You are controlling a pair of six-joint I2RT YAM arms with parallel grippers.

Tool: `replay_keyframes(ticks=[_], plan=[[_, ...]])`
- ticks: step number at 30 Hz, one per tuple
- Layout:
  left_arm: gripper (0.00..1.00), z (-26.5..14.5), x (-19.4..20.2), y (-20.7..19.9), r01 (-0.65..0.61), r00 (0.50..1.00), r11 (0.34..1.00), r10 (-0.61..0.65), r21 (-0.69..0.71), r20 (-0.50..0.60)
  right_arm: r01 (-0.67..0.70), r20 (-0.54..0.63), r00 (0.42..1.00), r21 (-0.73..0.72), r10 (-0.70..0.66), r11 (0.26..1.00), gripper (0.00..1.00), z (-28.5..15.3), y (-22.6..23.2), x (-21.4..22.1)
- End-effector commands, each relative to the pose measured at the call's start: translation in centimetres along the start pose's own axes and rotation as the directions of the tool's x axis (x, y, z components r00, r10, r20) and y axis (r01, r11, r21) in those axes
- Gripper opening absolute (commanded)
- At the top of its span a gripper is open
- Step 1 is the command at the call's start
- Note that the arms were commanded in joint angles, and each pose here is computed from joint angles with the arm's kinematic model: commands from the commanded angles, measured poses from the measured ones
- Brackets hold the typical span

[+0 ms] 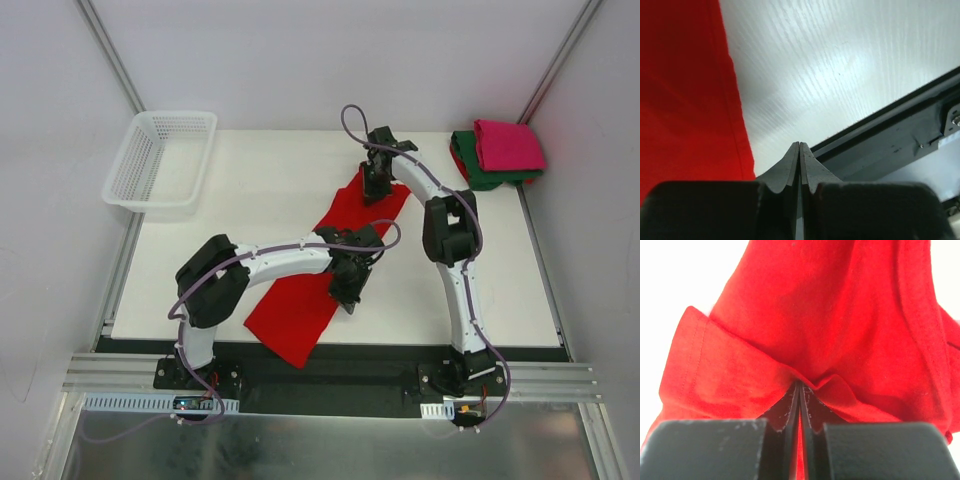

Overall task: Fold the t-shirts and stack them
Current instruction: Rotate the tshirt 90 degrees

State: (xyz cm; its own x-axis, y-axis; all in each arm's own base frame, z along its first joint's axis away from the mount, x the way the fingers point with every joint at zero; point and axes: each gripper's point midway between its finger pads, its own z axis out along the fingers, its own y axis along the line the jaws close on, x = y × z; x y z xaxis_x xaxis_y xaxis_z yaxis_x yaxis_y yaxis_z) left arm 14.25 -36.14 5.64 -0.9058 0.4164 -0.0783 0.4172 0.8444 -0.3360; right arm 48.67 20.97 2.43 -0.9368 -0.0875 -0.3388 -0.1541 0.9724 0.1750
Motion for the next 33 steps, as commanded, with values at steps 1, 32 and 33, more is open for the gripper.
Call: replay_keyframes(ticks=[1, 32, 33], plan=[[0.0, -4.0, -2.6, 1.1, -0.019, 0.982, 0.996, 0.034, -0.082, 0.186, 0.001, 0.063, 0.998, 0.023, -0.002, 1.0, 0.05, -2.0, 0.2, -0.2], [0.0, -3.2, -25.3, 1.9, -0.418, 0.759, 0.908, 0.362, -0.022, 0.541, -0.196, 0.505, 0.85, 0.04, 0.15, 0.98, 0.41, -29.7, -5.0, 12.7], [0.0, -2.8, -25.8, 2.4, -0.407, 0.764, 0.913, 0.354, -0.023, 0.539, -0.197, 0.489, 0.86, 0.049, 0.148, 0.979, 0.41, -29.4, -5.2, 13.5]])
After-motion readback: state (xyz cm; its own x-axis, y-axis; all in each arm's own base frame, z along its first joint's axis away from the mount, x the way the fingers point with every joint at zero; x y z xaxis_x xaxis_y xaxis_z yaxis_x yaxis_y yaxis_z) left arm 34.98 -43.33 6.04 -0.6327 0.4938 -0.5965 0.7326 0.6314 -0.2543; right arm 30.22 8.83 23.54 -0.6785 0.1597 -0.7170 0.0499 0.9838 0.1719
